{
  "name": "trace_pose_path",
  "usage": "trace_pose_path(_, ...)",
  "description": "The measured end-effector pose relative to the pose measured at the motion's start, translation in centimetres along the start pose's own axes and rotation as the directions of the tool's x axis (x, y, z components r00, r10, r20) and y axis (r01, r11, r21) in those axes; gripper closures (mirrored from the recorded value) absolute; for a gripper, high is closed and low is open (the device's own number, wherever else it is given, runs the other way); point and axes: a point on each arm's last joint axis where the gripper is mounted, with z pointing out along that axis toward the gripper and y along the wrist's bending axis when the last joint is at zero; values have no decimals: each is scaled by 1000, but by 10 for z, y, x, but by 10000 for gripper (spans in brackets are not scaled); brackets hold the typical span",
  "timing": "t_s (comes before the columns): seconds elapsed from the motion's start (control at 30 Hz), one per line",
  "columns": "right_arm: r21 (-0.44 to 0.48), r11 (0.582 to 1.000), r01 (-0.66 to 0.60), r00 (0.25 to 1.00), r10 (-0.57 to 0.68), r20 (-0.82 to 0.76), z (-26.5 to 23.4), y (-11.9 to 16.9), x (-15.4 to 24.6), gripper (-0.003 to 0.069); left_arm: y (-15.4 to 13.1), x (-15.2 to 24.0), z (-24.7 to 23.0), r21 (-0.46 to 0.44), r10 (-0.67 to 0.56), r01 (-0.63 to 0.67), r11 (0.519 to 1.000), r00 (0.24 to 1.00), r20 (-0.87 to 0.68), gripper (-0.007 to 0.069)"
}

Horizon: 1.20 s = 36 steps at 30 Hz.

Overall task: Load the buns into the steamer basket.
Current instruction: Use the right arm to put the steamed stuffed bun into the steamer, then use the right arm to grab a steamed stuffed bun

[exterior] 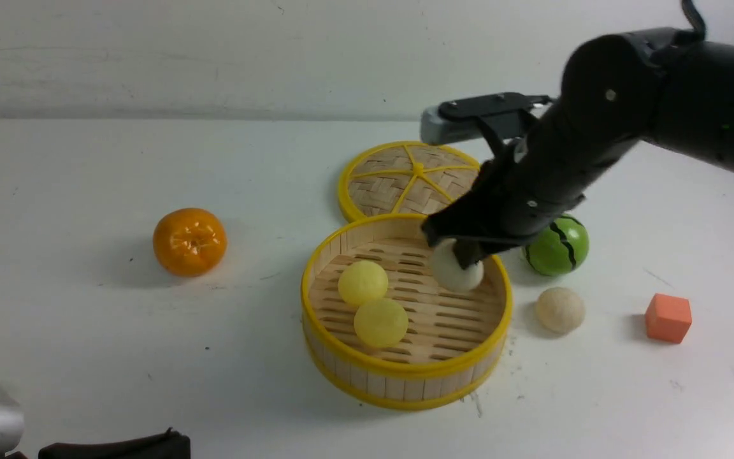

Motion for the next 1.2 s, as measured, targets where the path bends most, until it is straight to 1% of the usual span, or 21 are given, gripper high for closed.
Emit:
trace_pose_path(0.1, 16, 1000, 14, 1000, -14, 0, 20, -2, -13, 649, 0, 0, 0, 0, 0, 0, 1000, 1000, 0, 615)
trace_pose_path(0.13, 37, 999, 13, 1000, -12, -12, 42, -6, -21, 648, 0, 0, 0, 0, 0, 0, 1000, 1000, 0, 614)
trace_pose_path(0.2, 55, 998, 0, 999, 2, -36, 67, -10, -25, 637, 0, 0, 0, 0, 0, 0, 1000, 1000, 0, 610)
trace_pose_path(0.23, 56, 998, -4, 999, 6, -33, 68, -10, -26, 636, 0, 0, 0, 0, 0, 0, 1000, 1000, 0, 610)
trace_pose_path(0.3, 67, 997, -44, 997, 48, -59, 88, -13, -26, 599, 0, 0, 0, 0, 0, 0, 1000, 1000, 0, 607)
trace_pose_path(0.33, 67, 997, -46, 997, 50, -62, 89, -13, -26, 594, 0, 0, 0, 0, 0, 0, 1000, 1000, 0, 607)
trace_pose_path(0.43, 68, 995, -73, 995, 78, -70, 93, -13, -26, 477, 0, 0, 0, 0, 0, 0, 1000, 1000, 0, 608)
trace_pose_path(0.53, 53, 995, -90, 992, 94, -79, 86, -11, -27, 308, 0, 0, 0, 0, 0, 0, 1000, 1000, 0, 608)
trace_pose_path(0.63, 52, 995, -82, 992, 87, -95, 66, -8, -27, 207, 0, 0, 0, 0, 0, 0, 1000, 1000, 0, 608)
trace_pose_path(0.7, 73, 996, -56, 992, 63, -106, 39, -7, -28, 183, 0, 0, 0, 0, 0, 0, 1000, 1000, 0, 608)
trace_pose_path(0.77, 109, 994, -28, 993, 40, -113, 17, -9, -27, 194, 0, 0, 0, 0, 0, 0, 1000, 1000, 0, 608)
trace_pose_path(0.8, 165, 986, -6, 993, 26, -118, -8, -16, -24, 233, 0, 0, 0, 0, 0, 0, 1000, 1000, 0, 608)
trace_pose_path(0.83, 194, 981, -9, 992, 34, -123, -18, -21, -20, 262, 0, 0, 0, 0, 0, 0, 1000, 1000, 0, 608)
trace_pose_path(0.9, 251, 967, -54, 989, 87, -123, -36, -39, -11, 347, 0, 0, 0, 0, 0, 0, 1000, 1000, 0, 608)
trace_pose_path(0.93, 278, 955, -106, 981, 146, -129, -43, -54, -2, 393, 0, 0, 0, 0, 0, 0, 1000, 1000, 0, 608)
trace_pose_path(0.97, 286, 950, -124, 977, 167, -133, -45, -58, 2, 411, 0, 0, 0, 0, 0, 0, 1000, 1000, 0, 608)
trace_pose_path(1.0, 305, 934, -188, 957, 244, -158, -46, -76, 18, 476, 0, 0, 0, 0, 0, 0, 1000, 1000, 0, 608)
trace_pose_path(1.03, 307, 928, -213, 946, 274, -171, -44, -84, 25, 508, 0, 0, 0, 0, 0, 0, 1000, 1000, 0, 608)
trace_pose_path(1.07, 306, 925, -227, 941, 289, -175, -42, -87, 29, 514, 0, 0, 0, 0, 0, 0, 1000, 1000, 0, 608)
trace_pose_path(1.1, 285, 917, -280, 922, 340, -187, -29, -98, 41, 547, 0, 0, 0, 0, 0, 0, 1000, 1000, 0, 608)
trace_pose_path(1.2, 251, 914, -318, 911, 368, -185, -8, -105, 47, 550, 0, 0, 0, 0, 0, 0, 1000, 1000, 0, 608)
